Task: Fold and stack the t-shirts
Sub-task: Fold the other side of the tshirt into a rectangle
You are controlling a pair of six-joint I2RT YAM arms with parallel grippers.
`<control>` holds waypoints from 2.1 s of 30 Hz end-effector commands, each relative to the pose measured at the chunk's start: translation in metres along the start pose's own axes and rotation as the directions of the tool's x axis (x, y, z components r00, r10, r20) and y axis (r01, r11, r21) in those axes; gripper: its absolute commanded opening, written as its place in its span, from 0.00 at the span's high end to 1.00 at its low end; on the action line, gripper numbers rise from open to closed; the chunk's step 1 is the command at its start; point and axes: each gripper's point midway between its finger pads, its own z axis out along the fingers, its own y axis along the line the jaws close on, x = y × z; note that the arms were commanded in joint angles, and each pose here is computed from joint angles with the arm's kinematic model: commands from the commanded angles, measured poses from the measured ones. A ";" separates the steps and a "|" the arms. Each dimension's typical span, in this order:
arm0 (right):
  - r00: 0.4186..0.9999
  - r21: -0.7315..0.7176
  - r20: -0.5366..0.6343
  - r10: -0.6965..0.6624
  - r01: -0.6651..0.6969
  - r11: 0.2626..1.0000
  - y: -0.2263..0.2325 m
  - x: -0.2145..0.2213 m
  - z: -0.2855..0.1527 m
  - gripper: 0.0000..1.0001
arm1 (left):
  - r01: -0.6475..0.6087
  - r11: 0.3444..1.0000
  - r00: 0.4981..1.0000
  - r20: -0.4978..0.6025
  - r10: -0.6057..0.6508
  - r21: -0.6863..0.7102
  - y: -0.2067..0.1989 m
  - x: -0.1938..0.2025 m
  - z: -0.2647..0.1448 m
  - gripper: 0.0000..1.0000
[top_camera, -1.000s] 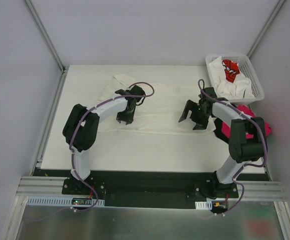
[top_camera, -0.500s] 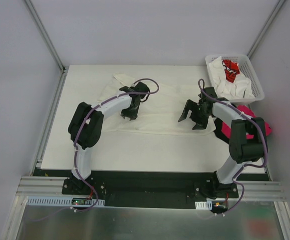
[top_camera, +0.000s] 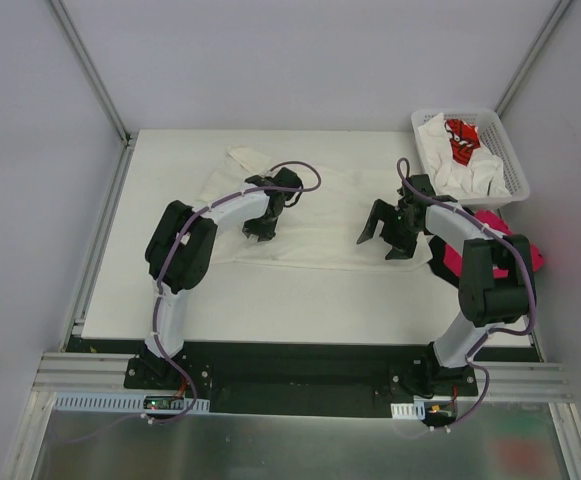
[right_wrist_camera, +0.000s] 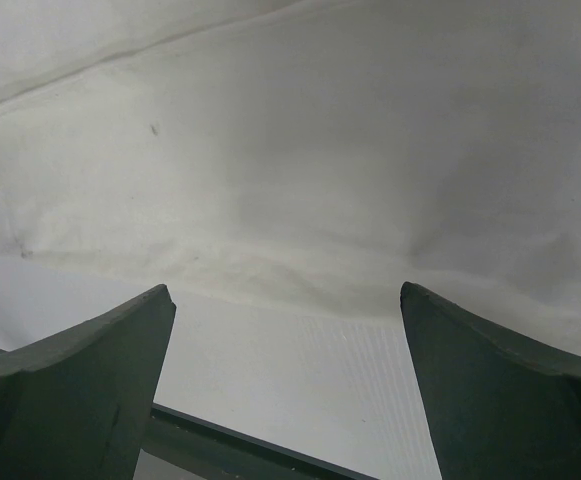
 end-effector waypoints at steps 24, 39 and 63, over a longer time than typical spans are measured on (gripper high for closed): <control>1.000 -0.044 0.008 -0.005 0.005 0.999 0.006 0.001 -0.004 0.03 | 0.038 0.991 0.995 0.099 -0.025 -0.129 0.018 -0.021 0.004 1.00; 1.000 -0.055 0.000 -0.001 0.001 0.999 0.008 0.002 -0.002 0.04 | 0.049 0.996 0.974 0.222 -0.032 -0.073 -0.007 -0.097 -0.001 0.97; 1.000 -0.054 0.022 -0.007 0.008 0.999 0.003 0.004 -0.010 0.04 | 0.009 0.996 0.971 0.238 0.012 -0.088 -0.006 -0.118 0.010 0.57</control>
